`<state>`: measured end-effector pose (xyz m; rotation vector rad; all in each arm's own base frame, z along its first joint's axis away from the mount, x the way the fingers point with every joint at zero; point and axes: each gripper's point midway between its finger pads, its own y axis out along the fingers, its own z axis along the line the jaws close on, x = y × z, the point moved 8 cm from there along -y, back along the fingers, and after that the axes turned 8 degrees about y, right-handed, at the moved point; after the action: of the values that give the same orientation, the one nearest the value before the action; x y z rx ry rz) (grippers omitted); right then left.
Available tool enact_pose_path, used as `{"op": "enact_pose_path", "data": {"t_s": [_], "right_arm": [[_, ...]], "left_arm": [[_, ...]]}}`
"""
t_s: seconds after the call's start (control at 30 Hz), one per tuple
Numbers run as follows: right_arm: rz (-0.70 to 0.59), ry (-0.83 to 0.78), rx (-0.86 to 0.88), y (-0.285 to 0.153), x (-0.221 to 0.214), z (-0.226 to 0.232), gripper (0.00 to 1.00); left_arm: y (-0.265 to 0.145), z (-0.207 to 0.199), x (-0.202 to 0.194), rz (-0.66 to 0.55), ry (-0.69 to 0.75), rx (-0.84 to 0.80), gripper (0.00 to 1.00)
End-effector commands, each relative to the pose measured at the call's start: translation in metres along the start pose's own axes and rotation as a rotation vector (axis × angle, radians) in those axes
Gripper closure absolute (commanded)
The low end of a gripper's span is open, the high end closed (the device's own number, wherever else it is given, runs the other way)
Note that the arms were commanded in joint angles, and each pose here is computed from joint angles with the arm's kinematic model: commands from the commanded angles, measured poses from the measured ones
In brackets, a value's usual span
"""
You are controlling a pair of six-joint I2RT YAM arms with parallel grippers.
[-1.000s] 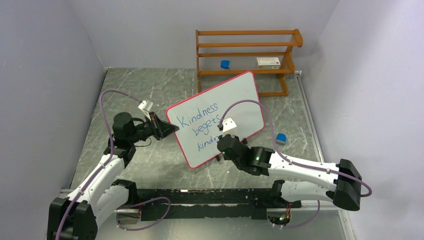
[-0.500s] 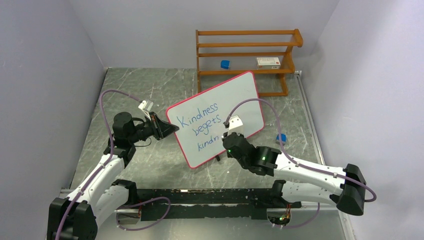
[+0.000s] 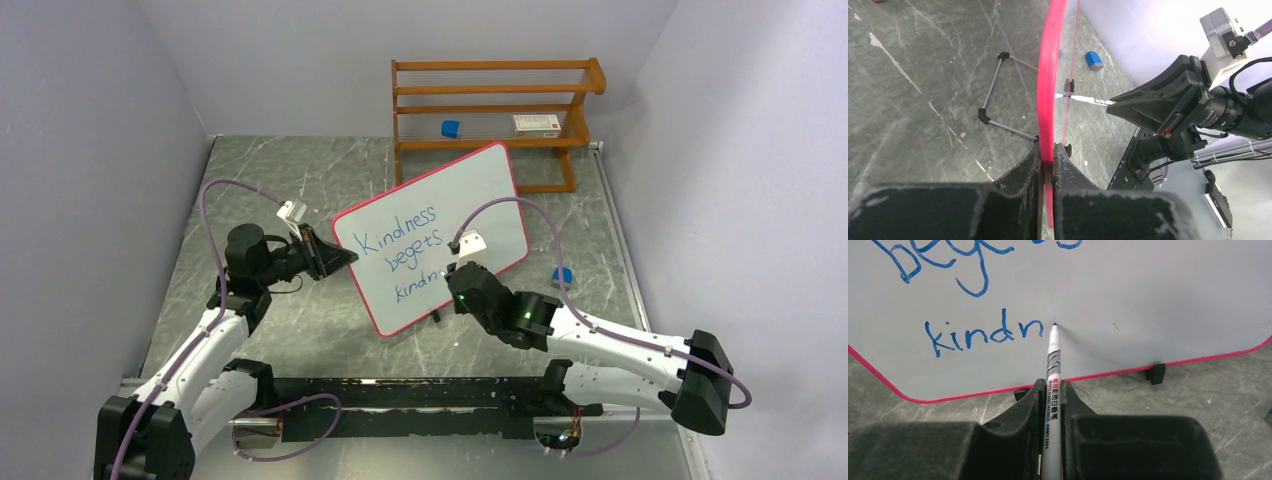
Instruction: Write a sentence on the whiteboard
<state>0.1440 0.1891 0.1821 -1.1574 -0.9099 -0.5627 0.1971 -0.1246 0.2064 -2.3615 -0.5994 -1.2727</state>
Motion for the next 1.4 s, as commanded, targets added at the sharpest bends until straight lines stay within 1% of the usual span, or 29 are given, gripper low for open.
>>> {"op": "enact_pose_path", "data": {"t_s": [0.0,0.6,1.03,1.37], "right_arm": [[-0.016,0.014,0.015,0.002,0.003,0.001,1.00],[0.001,0.005,-0.031,0.006,-0.001,-0.007,1.00],[-0.020,0.014,-0.062,0.005,0.003,-0.011,1.00],[-0.063,0.026,-0.047,0.004,0.011,-0.008,1.00]], "left_arm": [[0.001,0.001,0.007,-0.016,0.021,0.030,0.95],[0.002,0.001,0.007,-0.015,0.021,0.029,0.95],[0.001,0.001,0.007,-0.014,0.022,0.033,0.95],[0.001,0.001,0.007,-0.014,0.022,0.029,0.95]]}}
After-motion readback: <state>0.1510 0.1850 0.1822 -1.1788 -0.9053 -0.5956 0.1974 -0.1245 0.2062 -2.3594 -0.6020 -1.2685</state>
